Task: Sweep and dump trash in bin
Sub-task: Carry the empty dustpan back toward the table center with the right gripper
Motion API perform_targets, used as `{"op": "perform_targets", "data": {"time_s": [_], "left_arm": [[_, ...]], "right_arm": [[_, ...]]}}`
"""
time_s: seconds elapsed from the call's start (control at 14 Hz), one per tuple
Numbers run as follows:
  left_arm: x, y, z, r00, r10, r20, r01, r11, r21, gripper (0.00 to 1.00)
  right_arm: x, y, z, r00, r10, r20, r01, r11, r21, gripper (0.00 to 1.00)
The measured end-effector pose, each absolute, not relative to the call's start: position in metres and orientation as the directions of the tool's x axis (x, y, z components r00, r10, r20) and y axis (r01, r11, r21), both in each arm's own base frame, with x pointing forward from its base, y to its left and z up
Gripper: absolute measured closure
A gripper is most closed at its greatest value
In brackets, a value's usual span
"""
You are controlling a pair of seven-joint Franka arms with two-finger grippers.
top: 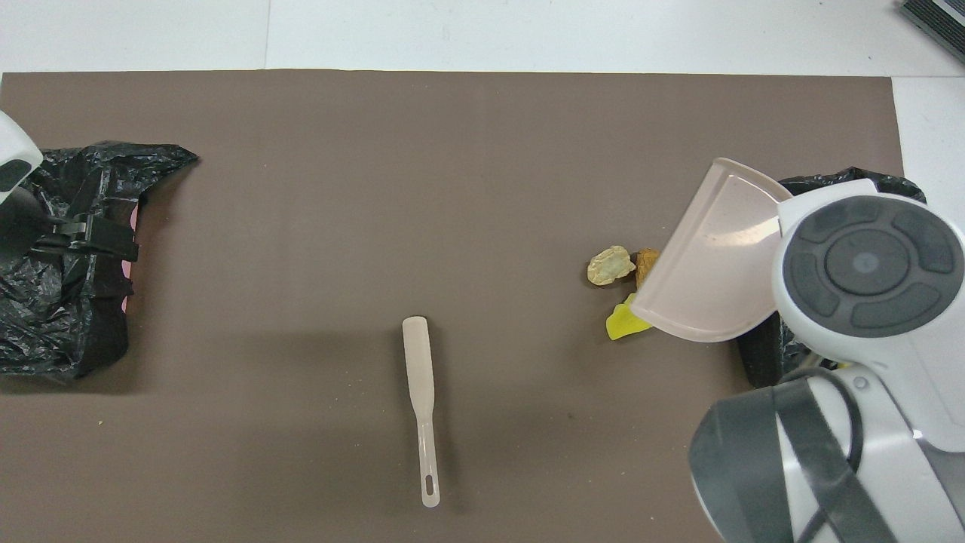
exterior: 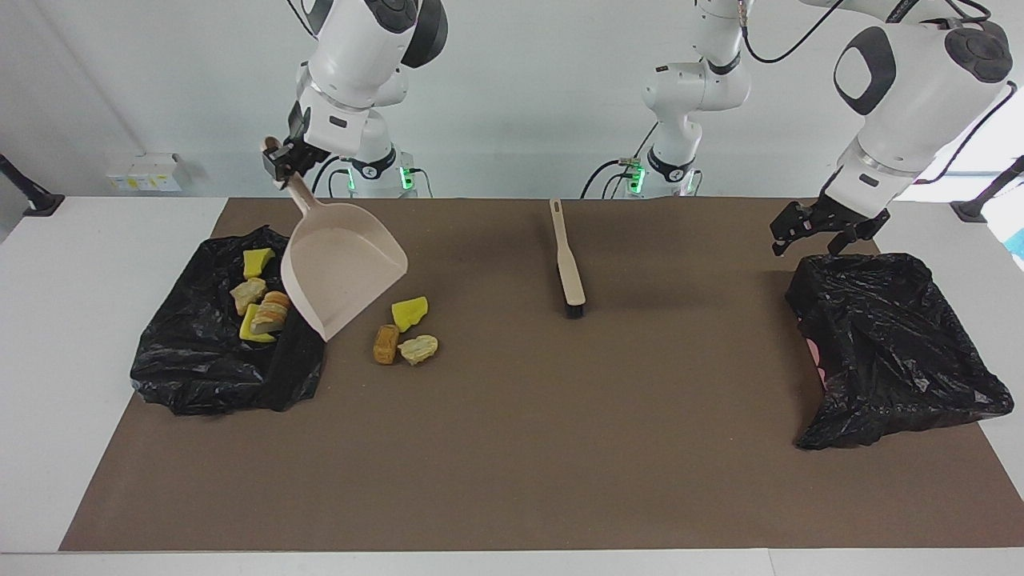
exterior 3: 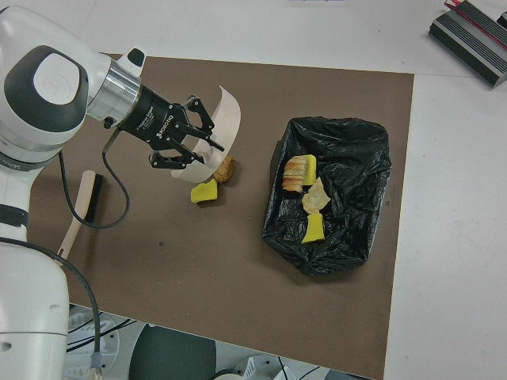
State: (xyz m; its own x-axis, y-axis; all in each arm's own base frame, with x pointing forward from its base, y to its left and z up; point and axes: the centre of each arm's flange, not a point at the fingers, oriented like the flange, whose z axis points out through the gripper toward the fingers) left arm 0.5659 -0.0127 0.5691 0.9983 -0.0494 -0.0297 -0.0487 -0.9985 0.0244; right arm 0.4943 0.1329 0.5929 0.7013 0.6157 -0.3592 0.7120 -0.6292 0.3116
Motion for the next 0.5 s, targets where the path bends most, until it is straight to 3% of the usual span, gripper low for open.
{"op": "perform_targets", "data": {"time_s": [0.21,0.5], "left_arm": [[0.566,-0.011,0.569,0.998,-0.048,-0.030,-0.048,-0.999,0.023,0.00],[0.564,-0.010,0.573,0.999,-0.045,-0.023,-0.045,-0.999,0.023,0.00]], "right_arm": [[0.515,0.190,0.559,0.872,0.465,-0.155,0.490,-0.831,0.262,0.67],[0.547,0.304,0.509,0.964,0.266,0.000,0.261,-0.947,0.186,0.67]]}}
